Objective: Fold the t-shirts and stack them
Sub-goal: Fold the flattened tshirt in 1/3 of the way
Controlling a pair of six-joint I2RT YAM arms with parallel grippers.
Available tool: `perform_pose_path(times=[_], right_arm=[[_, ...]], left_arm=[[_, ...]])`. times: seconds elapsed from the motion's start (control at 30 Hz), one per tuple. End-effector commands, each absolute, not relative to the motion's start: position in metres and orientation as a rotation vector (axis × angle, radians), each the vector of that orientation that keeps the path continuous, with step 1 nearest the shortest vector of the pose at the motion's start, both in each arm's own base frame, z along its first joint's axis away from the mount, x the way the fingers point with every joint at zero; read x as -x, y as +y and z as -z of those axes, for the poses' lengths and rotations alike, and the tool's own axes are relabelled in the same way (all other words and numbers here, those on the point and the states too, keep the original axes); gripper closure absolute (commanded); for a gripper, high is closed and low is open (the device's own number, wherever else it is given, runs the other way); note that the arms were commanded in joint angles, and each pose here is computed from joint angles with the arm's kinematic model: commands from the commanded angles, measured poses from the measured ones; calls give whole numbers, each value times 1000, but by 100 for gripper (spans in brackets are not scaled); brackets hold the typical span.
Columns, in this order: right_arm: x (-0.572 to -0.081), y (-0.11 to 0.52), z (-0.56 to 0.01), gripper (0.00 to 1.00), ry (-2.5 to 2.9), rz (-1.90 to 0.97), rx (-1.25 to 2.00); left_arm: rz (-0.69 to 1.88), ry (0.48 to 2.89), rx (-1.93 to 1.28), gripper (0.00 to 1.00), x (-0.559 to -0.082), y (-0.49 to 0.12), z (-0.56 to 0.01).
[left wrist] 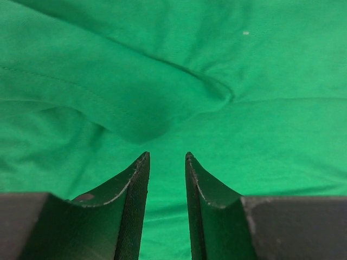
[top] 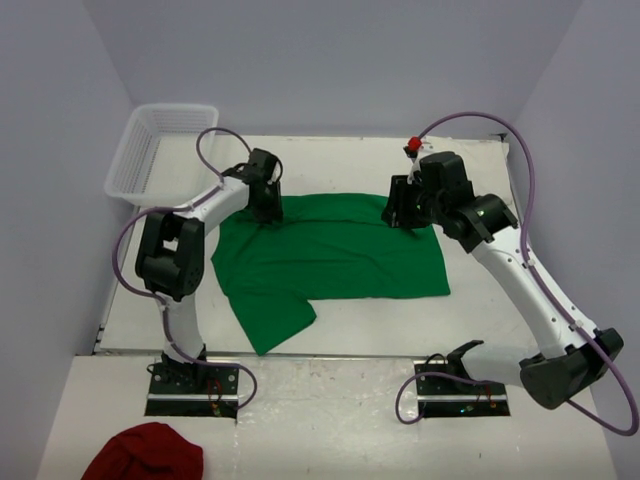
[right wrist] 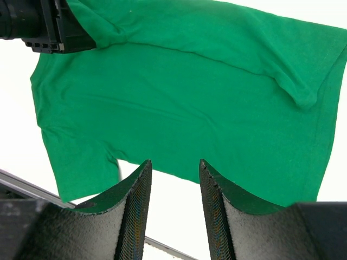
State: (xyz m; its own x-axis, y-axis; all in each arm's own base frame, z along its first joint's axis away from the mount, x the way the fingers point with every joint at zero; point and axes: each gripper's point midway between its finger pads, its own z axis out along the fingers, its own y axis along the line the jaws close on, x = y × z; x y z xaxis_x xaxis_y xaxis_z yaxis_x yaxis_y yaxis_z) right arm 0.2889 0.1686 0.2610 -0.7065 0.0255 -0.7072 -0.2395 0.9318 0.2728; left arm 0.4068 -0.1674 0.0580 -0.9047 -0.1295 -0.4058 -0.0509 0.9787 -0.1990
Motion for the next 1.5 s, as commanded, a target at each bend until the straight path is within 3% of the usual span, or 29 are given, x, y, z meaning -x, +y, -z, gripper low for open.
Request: perform_pose_path(times=[0.0,0.57,0.67,1.0,1.47], right_arm=[[-290,165,-270,58,2273,-445,153],[-288,159,-262,58,2277,-458,139],[-287,158,-263,57,2274,-465,138],[-288,160,-259,57,2279,-480,133],[-294,168,-251,57,2297,-515,125]], left_arm=[[165,2687,156,66,-416,-155,-62],[47,2701,149,62,-437,-145,-41],[45,2706,148,65,-439,-146,-39],[75,2713,129,100,-438,-149,-36],[348,2523,20,98,-455,-182,-134]])
